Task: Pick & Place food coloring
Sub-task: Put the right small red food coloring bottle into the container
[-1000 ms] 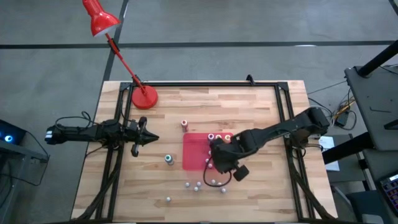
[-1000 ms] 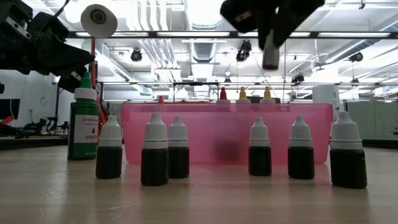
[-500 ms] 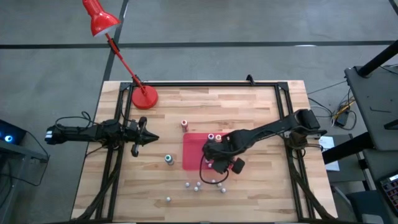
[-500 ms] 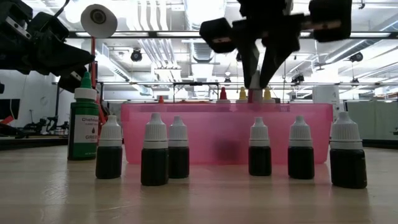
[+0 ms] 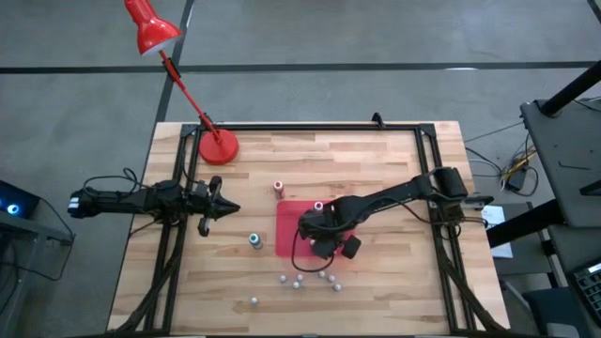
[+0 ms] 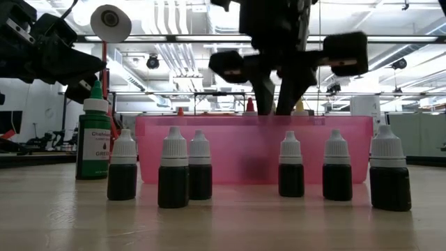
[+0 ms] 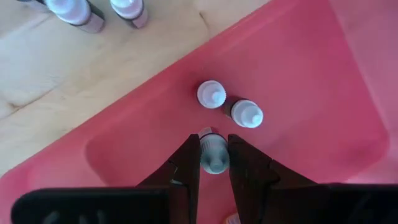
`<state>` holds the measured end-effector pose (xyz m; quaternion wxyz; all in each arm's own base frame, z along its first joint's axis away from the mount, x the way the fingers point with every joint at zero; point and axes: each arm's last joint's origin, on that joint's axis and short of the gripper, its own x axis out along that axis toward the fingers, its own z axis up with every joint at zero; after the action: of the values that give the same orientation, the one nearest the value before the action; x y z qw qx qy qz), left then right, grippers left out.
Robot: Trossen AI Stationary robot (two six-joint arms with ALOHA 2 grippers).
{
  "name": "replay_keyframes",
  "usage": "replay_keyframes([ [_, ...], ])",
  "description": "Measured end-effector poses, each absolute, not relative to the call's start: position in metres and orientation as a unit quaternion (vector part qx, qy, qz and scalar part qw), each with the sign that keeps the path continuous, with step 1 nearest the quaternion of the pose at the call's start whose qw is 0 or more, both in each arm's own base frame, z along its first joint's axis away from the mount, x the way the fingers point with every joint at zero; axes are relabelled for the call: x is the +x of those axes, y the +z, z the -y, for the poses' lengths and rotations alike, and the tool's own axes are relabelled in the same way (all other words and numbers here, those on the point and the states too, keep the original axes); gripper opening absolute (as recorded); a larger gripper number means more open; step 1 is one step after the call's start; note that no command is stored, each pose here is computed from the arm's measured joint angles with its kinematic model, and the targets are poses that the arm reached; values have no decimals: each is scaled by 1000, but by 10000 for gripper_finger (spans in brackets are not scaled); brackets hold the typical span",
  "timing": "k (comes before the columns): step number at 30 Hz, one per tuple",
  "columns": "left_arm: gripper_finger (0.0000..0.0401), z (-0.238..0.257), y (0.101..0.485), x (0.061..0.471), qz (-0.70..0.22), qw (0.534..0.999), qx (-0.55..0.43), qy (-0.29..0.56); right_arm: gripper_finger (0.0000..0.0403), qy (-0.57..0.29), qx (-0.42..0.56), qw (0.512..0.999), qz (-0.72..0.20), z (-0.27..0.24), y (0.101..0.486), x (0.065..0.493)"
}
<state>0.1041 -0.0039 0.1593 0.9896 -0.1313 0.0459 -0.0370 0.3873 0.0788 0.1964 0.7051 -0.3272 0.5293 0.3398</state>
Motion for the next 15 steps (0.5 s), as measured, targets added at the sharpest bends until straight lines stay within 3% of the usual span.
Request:
replay_keyframes([
  [15, 0, 4, 159, 104, -46, 990, -131, -37, 59, 335, -323, 706, -535, -73, 186, 394],
])
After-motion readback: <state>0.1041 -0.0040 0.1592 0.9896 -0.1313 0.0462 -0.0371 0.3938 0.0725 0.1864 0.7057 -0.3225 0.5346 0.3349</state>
